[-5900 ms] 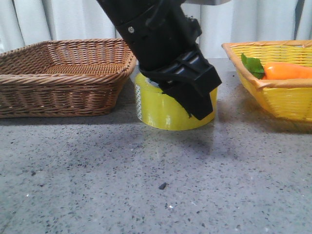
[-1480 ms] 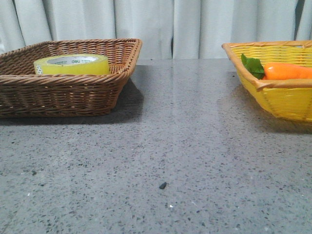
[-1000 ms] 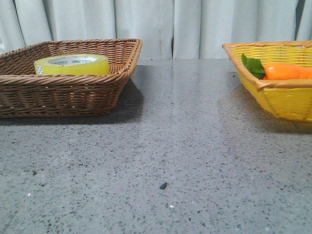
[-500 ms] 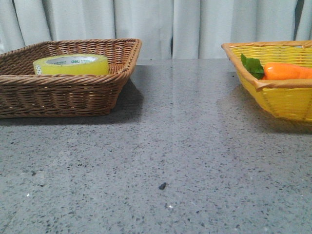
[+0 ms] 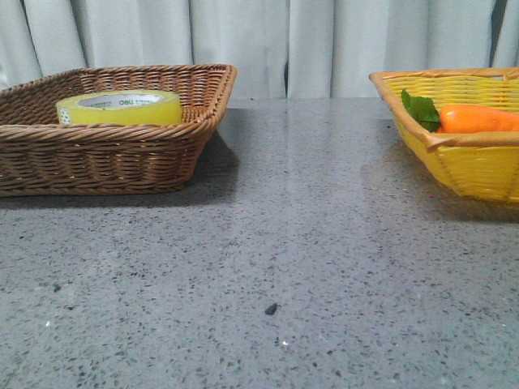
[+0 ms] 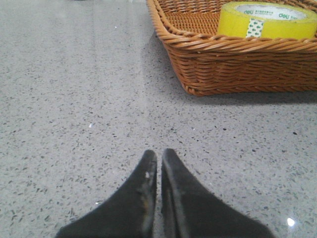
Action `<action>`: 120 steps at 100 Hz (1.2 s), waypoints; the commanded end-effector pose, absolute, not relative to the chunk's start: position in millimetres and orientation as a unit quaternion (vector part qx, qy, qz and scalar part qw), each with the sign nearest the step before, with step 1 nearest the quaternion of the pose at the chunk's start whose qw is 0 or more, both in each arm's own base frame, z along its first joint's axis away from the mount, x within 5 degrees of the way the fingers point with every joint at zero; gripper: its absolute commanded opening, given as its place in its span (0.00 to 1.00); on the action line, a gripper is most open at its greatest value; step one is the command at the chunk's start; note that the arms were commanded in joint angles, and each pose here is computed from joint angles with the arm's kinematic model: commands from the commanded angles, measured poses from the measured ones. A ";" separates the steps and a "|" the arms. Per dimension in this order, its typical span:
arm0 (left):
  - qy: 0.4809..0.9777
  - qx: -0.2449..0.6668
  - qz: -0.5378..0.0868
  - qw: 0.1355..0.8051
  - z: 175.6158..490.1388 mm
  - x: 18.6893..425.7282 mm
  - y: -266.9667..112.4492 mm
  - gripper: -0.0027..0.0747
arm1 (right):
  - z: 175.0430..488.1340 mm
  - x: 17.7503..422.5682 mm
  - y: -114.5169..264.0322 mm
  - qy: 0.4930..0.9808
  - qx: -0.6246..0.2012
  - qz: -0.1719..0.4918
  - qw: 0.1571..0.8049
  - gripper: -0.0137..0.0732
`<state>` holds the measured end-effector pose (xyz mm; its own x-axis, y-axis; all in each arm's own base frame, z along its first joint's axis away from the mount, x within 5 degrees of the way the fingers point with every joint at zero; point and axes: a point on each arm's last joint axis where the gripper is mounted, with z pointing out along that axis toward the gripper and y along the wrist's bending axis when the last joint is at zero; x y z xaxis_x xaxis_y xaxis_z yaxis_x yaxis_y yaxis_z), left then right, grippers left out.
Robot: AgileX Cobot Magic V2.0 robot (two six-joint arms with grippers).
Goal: Transfer tape with both arms
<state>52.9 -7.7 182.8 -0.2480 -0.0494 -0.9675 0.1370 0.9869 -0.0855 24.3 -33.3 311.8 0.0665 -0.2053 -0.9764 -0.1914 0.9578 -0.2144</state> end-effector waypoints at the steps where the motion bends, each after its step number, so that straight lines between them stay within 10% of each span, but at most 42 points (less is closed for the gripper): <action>1: 0.765 0.023 -0.085 0.638 185.0 52.3 -7.9 0.01 | 322.8 20.1 -35.2 0.651 -0.150 -0.011 0.744 0.09; 82: 0.764 0.023 -0.085 0.639 185.6 52.2 -7.9 0.01 | 255.3 44.5 -9.8 0.651 -0.187 -0.147 0.721 0.09; 120: 0.764 0.023 -0.085 0.639 185.6 52.2 -7.9 0.01 | 215.0 53.8 7.2 0.657 -0.069 0.016 0.750 0.09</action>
